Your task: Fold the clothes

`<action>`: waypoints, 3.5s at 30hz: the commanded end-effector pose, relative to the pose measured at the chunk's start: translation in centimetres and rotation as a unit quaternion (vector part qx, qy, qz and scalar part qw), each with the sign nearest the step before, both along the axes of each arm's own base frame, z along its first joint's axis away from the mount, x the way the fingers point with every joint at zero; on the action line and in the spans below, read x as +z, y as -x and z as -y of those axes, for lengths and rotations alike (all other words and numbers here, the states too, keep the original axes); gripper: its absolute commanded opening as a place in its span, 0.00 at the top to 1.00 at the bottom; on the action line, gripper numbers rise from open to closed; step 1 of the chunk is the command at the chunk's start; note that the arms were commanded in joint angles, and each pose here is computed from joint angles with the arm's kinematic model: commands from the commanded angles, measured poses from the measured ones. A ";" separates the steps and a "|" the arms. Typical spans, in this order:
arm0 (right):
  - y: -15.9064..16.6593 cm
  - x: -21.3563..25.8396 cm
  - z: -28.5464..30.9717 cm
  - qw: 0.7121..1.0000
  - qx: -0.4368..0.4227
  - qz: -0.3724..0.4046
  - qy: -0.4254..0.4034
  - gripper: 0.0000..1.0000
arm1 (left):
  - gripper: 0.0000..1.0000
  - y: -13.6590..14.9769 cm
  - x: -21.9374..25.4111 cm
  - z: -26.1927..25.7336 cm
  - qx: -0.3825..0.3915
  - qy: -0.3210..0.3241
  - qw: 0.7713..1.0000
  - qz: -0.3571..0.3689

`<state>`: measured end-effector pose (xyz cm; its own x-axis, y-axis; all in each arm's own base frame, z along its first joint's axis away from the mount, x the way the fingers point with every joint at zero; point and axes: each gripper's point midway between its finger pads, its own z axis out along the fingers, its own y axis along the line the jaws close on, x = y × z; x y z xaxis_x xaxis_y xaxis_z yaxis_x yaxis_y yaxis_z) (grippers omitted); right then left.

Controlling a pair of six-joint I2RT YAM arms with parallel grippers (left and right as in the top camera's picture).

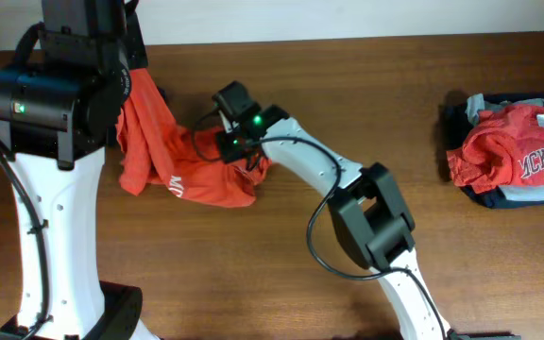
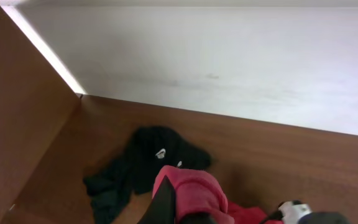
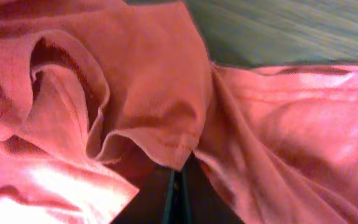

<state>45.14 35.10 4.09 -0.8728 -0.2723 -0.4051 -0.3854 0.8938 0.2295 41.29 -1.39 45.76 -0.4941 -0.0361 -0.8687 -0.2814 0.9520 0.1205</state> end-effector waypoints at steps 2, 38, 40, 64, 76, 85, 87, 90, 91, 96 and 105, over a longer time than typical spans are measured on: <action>-3.8 8.4 2.3 0.997 -0.009 0.073 -0.025 0.96 | 0.99 -0.3 0.2 -0.2 0.000 -0.004 1.000 0.004; 0.9 37.9 24.9 0.964 -0.122 0.229 -0.050 0.96 | 0.99 3.5 7.0 -2.3 0.023 0.013 0.994 0.106; 2.4 40.5 26.5 0.955 -0.133 0.259 -0.060 0.96 | 0.99 4.2 8.2 -2.4 0.023 0.017 0.992 0.126; 16.0 53.1 31.9 0.879 -0.160 0.449 -0.026 0.96 | 0.99 11.3 14.6 -1.7 -0.044 0.068 0.970 0.231; 4.6 49.4 32.8 0.888 -0.138 0.437 0.042 0.96 | 0.99 -2.1 8.1 1.2 -0.043 0.056 0.984 0.164; 0.2 51.9 37.4 0.842 -0.187 0.503 0.057 0.96 | 0.99 -10.3 7.9 4.3 -0.088 0.083 0.965 0.232; 0.3 53.3 38.0 0.827 -0.193 0.526 0.057 0.96 | 0.99 -11.0 8.9 4.7 -0.106 0.091 0.956 0.256; 0.3 55.0 38.6 0.807 -0.197 0.554 0.056 0.96 | 0.99 -11.1 10.8 4.8 -0.130 0.100 0.942 0.292; 0.3 55.4 38.6 0.803 -0.194 0.561 0.053 0.96 | 0.99 -11.1 11.2 4.6 -0.132 0.100 0.940 0.299; -0.3 55.1 38.6 0.805 -0.171 0.564 0.066 0.96 | 0.99 -11.4 9.5 3.9 -0.150 0.105 0.947 0.265; -2.9 43.9 38.0 0.902 -0.131 0.404 0.077 0.96 | 0.99 -11.0 -2.1 1.8 -0.119 0.115 0.985 0.051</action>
